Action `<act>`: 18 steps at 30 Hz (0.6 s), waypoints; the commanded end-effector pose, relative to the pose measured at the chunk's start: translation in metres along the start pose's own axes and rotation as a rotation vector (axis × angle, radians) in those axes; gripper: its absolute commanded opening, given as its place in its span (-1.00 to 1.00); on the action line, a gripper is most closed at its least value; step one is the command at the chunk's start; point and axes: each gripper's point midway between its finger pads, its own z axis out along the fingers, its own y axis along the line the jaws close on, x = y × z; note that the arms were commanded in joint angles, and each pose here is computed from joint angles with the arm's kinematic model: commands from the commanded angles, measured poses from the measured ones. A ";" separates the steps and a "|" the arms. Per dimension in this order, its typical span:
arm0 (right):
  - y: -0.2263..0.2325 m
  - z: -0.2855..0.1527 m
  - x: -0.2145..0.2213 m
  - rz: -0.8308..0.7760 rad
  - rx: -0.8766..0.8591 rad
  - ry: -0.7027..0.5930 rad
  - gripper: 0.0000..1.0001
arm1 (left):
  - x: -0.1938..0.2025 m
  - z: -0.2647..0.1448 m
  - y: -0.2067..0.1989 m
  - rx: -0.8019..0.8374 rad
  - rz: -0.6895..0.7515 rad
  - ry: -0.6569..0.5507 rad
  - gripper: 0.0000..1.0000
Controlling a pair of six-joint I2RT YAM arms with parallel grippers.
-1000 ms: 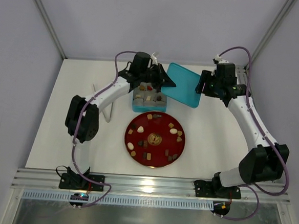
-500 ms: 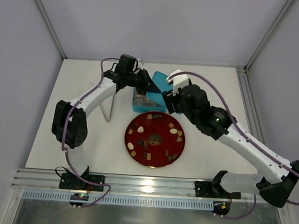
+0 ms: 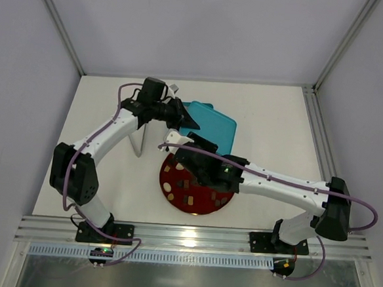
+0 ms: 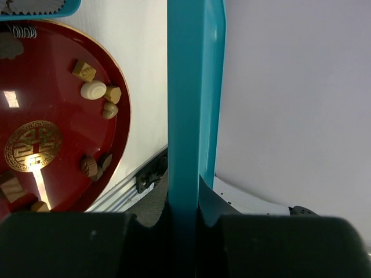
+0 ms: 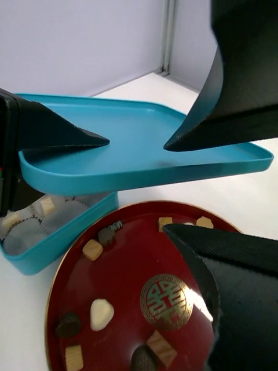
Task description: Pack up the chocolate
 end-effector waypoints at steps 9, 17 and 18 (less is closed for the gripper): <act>-0.022 0.011 0.004 -0.141 0.208 0.047 -0.15 | 0.017 -0.024 -0.019 0.069 0.022 0.010 -1.00; -0.023 0.014 0.000 -0.143 0.221 0.036 -0.56 | 0.019 -0.026 -0.022 0.078 0.033 0.018 -1.00; -0.022 0.014 0.000 -0.146 0.219 0.035 -0.59 | 0.018 -0.026 -0.022 0.079 0.034 0.019 -0.99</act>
